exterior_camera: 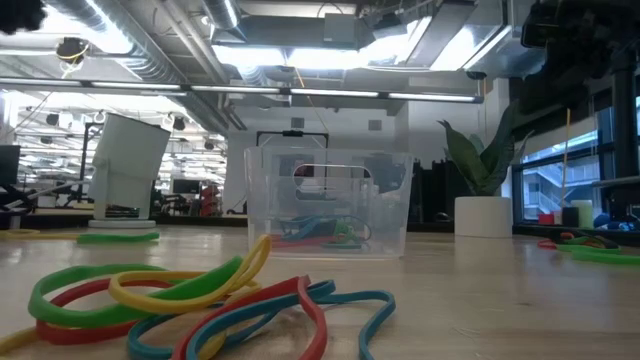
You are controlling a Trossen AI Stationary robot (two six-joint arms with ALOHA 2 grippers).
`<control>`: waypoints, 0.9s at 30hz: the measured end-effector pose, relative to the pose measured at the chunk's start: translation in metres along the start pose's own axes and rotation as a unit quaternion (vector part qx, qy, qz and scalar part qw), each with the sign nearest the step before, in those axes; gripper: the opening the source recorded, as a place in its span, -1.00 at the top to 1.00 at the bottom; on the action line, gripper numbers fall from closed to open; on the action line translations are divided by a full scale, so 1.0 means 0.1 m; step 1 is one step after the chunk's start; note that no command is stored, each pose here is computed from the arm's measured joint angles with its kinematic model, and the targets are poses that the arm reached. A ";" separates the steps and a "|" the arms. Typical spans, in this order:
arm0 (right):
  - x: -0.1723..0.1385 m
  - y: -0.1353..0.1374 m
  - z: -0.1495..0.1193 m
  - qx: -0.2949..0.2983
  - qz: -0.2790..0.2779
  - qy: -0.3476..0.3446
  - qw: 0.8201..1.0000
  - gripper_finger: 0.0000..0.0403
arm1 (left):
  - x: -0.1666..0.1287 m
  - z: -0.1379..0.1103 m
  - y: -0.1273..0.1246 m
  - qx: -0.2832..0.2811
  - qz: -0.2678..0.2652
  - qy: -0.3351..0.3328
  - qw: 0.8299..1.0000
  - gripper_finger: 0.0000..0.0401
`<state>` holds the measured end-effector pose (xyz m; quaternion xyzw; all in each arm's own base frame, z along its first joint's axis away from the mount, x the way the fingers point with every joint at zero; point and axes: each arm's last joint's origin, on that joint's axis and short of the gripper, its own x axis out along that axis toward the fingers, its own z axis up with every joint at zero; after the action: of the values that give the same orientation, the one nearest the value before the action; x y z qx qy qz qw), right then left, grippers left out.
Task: Pick and place rubber bands into bin
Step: Put the blue rubber band into the transparent bin
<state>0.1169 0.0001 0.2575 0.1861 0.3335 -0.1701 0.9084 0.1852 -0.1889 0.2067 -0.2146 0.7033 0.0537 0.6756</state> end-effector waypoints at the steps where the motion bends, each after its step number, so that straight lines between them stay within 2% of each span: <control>1: 0.00 0.00 0.00 0.000 -0.003 -0.002 1.000 0.63 | 0.04 -0.03 -0.02 0.000 0.007 0.002 1.000 0.98; 7: 0.00 0.00 0.00 0.000 -0.007 -0.004 1.000 0.63 | 0.19 -0.17 -0.09 0.002 0.034 0.014 0.999 0.95; 12: 0.00 0.00 0.00 0.001 -0.007 -0.004 1.000 0.63 | 0.29 -0.29 -0.13 0.023 0.051 0.023 0.998 0.79; 21: 0.00 0.00 0.00 0.000 -0.007 -0.004 1.000 0.63 | 0.51 -0.40 -0.02 0.022 0.102 0.018 0.994 0.42; 27: 0.00 0.00 0.00 -0.001 -0.007 -0.004 1.000 0.63 | 0.63 -0.41 0.09 0.018 0.112 0.000 0.994 0.36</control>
<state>0.1168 -0.0004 0.2576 0.1825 0.3311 -0.1772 0.9087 0.1441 -0.2102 0.1468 -0.1220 0.7235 0.1163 0.6694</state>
